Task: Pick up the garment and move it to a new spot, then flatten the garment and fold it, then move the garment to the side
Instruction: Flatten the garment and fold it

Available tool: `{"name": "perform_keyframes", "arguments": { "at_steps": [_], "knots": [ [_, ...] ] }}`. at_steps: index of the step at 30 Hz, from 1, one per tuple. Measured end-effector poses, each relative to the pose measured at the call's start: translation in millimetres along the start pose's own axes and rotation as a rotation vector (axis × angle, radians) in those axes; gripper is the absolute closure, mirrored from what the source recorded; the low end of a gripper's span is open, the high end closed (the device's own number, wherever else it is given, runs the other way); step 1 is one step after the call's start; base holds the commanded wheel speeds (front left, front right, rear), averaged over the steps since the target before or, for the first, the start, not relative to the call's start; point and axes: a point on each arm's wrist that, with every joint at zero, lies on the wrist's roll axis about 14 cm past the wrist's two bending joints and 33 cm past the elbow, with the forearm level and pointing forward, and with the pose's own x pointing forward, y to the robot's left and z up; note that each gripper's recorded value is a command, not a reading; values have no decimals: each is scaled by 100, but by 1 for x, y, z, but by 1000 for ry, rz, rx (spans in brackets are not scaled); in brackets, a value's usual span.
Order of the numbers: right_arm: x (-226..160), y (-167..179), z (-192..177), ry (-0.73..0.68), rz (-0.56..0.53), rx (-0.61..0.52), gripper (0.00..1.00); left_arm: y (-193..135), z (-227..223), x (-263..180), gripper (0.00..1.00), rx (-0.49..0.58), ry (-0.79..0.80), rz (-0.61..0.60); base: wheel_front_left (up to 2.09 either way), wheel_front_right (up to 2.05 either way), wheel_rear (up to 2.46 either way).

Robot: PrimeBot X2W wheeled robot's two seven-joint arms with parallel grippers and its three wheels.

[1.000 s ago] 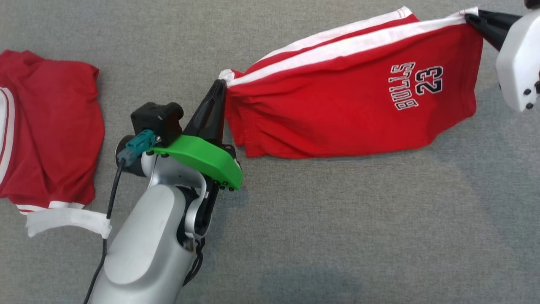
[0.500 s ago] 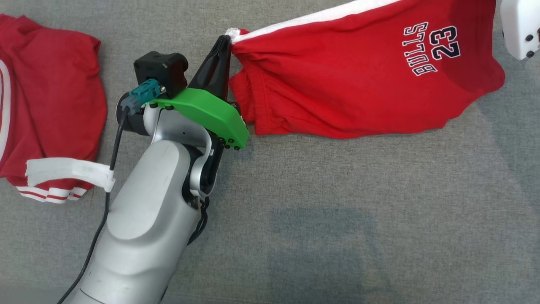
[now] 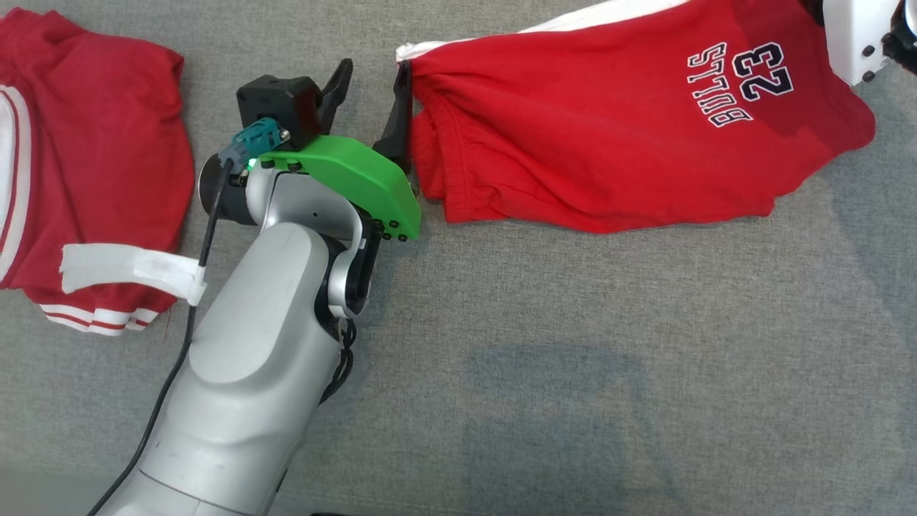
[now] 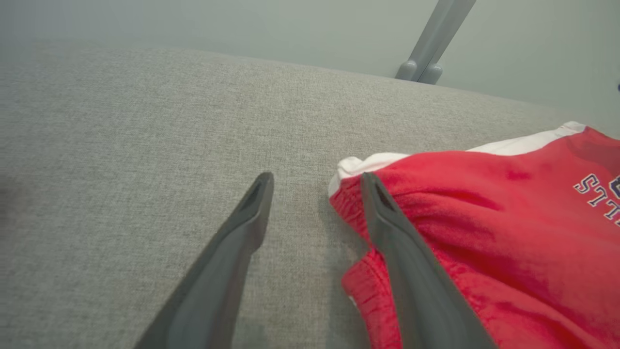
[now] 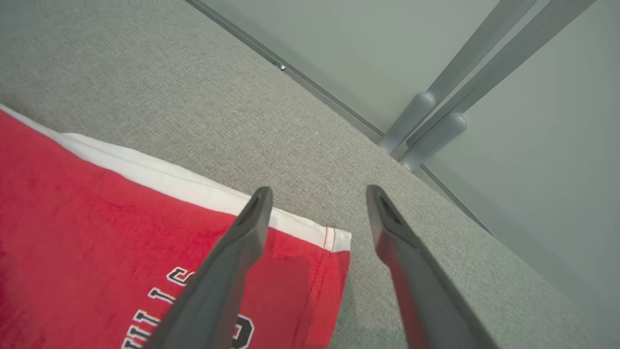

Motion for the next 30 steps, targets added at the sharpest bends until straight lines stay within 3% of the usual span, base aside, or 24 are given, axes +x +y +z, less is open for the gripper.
{"name": "perform_keyframes", "arguments": {
  "at_steps": [10, 18, 30],
  "knots": [
    [-22, -24, 43, -225, -107, 6, 0, 5, 23, -27, 0, 20, -98, 17, 0, 0, 0],
    [-61, -23, 21, -251, -163, 70, 0, 1, 29, -75, 0, 43, -196, 26, 0, 0, 0],
    [-110, 1, -38, -229, -235, 305, 0, 5, 38, -151, 0, 1, -386, 104, 0, 0, 0]
  ]
}}
